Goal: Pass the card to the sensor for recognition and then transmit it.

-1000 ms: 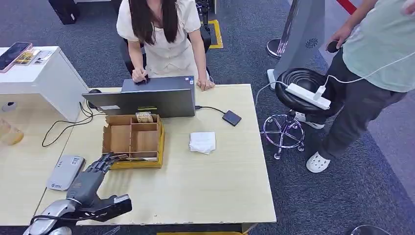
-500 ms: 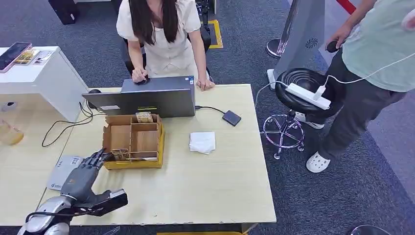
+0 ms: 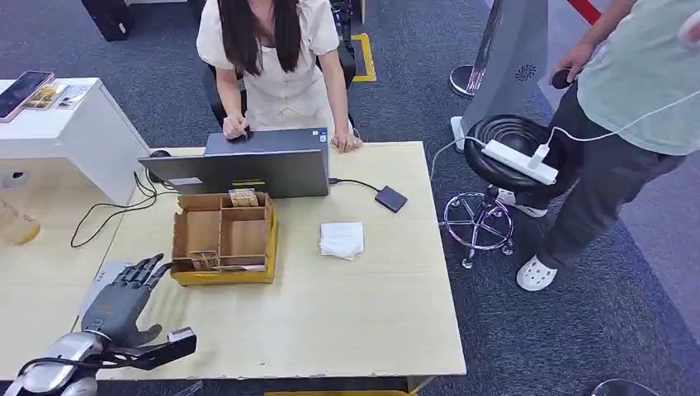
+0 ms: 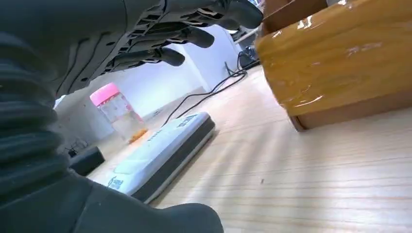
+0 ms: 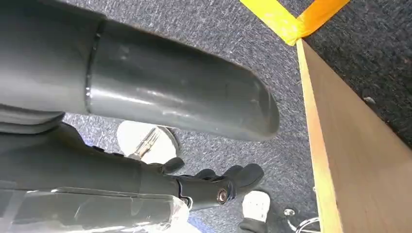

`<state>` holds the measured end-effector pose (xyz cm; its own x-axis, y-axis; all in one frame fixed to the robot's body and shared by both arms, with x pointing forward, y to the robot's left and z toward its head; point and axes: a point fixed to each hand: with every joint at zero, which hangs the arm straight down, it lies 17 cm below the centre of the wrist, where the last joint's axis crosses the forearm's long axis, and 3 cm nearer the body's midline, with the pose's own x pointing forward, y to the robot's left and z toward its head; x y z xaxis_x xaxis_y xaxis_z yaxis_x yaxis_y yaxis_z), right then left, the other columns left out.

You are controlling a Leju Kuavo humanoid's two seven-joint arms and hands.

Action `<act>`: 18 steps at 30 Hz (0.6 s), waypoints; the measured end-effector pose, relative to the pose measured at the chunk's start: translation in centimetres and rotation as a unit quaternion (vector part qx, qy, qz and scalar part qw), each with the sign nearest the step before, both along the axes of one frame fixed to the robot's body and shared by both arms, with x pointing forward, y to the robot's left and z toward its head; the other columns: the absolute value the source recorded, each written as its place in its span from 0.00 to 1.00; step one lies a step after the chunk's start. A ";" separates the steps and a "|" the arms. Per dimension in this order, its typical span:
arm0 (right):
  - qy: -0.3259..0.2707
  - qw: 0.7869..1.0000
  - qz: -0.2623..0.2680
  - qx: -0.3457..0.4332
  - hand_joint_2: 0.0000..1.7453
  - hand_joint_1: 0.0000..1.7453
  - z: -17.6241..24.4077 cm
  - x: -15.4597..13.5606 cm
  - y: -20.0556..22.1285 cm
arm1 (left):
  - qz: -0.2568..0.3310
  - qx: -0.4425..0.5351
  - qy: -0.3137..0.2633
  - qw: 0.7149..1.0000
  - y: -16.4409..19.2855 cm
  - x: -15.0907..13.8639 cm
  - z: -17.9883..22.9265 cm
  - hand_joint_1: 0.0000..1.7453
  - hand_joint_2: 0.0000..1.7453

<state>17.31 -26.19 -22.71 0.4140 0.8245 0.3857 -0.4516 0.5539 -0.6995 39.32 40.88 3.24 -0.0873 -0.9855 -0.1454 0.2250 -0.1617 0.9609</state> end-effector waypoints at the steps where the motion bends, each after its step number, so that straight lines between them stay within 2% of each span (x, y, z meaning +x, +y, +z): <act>1: 0.000 1.000 0.000 0.000 0.00 0.00 0.0 0.0 0.0 | 0.000 0.000 0.001 1.000 0.0 0.0 0.0 0.00 1.00; 11: -0.001 1.000 -0.002 0.001 0.00 0.00 0.0 0.0 -0.1 | -0.014 -0.009 0.004 1.000 -0.6 -0.1 -0.2 0.00 1.00; 18: 0.001 1.000 -0.005 0.001 0.00 0.00 0.0 -0.1 -0.2 | -0.023 -0.056 0.025 0.998 -1.9 -0.4 -0.3 0.00 1.00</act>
<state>17.19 -26.37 -22.75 0.4226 0.8195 0.3871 -0.4469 0.5600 -0.6977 38.96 38.94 2.89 -0.1370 -0.9901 -0.0294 0.2671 -0.0656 0.9614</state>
